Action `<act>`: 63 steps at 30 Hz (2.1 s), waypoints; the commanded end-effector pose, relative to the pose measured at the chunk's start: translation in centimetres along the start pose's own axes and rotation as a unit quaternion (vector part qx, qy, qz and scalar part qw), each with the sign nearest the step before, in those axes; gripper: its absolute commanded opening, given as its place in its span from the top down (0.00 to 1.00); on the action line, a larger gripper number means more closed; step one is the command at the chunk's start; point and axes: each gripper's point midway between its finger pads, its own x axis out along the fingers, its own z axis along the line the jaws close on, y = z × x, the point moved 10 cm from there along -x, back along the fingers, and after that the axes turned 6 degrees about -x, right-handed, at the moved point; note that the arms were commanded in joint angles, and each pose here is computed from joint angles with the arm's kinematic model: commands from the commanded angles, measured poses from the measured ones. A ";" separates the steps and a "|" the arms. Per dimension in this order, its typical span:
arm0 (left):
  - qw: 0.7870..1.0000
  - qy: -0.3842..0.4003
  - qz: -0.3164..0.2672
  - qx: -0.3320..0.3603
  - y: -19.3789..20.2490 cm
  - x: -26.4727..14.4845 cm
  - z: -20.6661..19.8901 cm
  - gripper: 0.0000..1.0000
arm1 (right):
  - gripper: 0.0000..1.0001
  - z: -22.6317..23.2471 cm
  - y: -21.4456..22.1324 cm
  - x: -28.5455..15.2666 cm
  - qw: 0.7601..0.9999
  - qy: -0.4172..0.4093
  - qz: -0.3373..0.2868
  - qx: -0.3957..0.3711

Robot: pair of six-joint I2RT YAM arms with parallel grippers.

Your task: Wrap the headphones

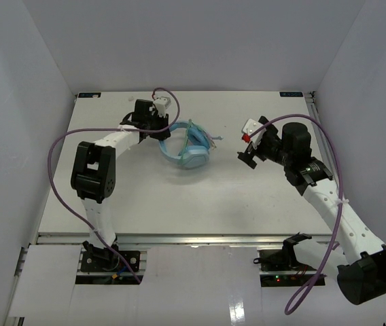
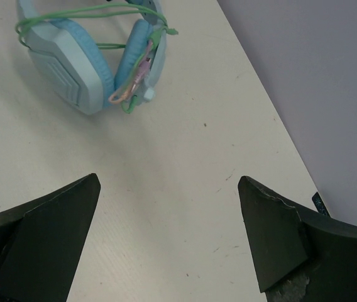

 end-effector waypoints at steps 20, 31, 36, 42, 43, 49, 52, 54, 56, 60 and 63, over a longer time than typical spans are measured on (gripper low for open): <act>0.997 0.001 -0.060 -0.038 -0.9 1.6 0.3 0.49 | 0.02 1.1 1.1 -1.0 0.998 -0.016 -0.010 0.057; 0.996 -0.005 -0.085 -0.034 -2.7 -0.8 -0.3 0.16 | 0.03 1.1 1.1 -1.5 0.998 -0.009 -0.009 0.055; 0.995 -0.027 -0.096 -0.027 -3.5 -2.5 0.0 0.13 | 0.03 1.1 1.2 -1.7 0.998 -0.004 -0.003 0.058; 0.992 -0.040 -0.115 -0.022 -3.5 -5.9 -0.1 0.11 | 0.10 1.0 1.2 -2.1 0.996 0.013 0.007 0.087; 0.992 -0.041 -0.121 -0.022 -3.5 -6.6 -0.4 0.10 | 0.10 0.9 1.2 -2.2 0.995 0.019 0.010 0.094; 0.975 -0.042 -0.213 -0.040 -4.4 -15.6 -3.4 0.02 | 0.10 0.4 1.1 -2.9 0.985 0.055 0.038 0.156; 0.967 0.015 -0.251 -0.050 -2.9 -20.5 -5.9 0.02 | 0.10 0.6 0.9 -3.3 0.980 0.056 0.048 0.186; 0.958 0.050 -0.280 -0.050 -1.6 -23.8 -7.4 0.02 | 0.10 0.7 0.7 -3.7 0.975 0.062 0.050 0.207; 0.945 0.085 -0.312 -0.049 1.3 -27.7 -9.0 0.02 | 0.10 1.0 0.7 -4.1 0.969 0.073 0.056 0.230; 0.943 0.095 -0.316 -0.046 5.5 -30.5 -9.7 0.02 | 0.10 0.6 0.8 -5.0 0.956 0.120 0.074 0.257; 0.942 0.087 -0.323 -0.038 7.9 -32.2 -9.8 0.02 | 0.10 0.2 1.0 -5.7 0.946 0.155 0.083 0.271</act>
